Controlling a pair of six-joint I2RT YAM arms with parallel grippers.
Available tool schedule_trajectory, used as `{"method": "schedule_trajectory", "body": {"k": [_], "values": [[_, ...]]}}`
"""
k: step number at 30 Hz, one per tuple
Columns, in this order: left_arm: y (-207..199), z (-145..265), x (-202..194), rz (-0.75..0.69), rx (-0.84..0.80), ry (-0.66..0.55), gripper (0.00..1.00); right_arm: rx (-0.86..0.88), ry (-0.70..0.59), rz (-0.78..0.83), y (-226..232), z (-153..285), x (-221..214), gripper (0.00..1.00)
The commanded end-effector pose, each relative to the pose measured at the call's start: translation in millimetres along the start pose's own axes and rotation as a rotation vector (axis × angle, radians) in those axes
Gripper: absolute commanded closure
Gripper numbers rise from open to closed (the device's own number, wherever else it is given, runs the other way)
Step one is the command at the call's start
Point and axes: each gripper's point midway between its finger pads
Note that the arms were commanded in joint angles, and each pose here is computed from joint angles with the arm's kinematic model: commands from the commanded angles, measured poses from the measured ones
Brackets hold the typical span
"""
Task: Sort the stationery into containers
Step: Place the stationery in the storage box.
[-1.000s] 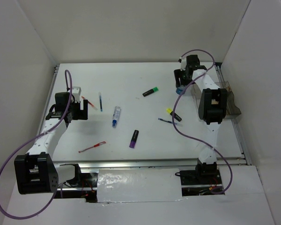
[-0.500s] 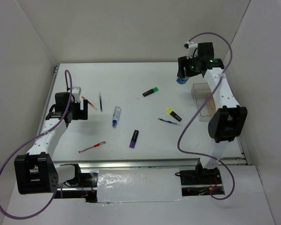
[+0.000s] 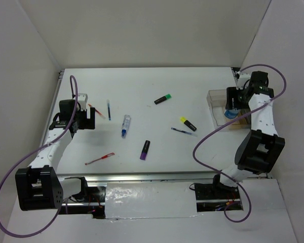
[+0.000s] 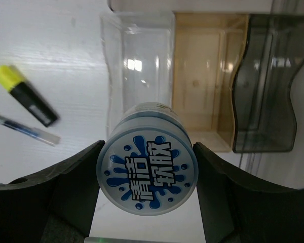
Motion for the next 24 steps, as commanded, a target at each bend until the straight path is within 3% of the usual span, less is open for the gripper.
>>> {"method": "schedule_trajectory", "body": {"k": [1,10,24], "values": [[-4.9,4.8,13.3,0.007,-0.024,-0.057,0.01,-0.168,-0.126,0.063,-31.3,27.3,21.0,0.90],[-5.7,6.0,12.8,0.006,-0.027,-0.056,0.01,-0.435,-0.120,0.062,-99.1,18.0,4.7,0.96],[-5.3,5.9,15.2,0.008,-0.025,-0.058,0.01,-0.518,-0.105,0.091,-133.8,1.9,-3.3,0.98]]}}
Point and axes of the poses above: each gripper's point midway between its finger pads, its own z axis back along the fingers, its own y axis along the line the jaws close on, x = y × z, and after that the axes turned 1 degree about z, right-handed
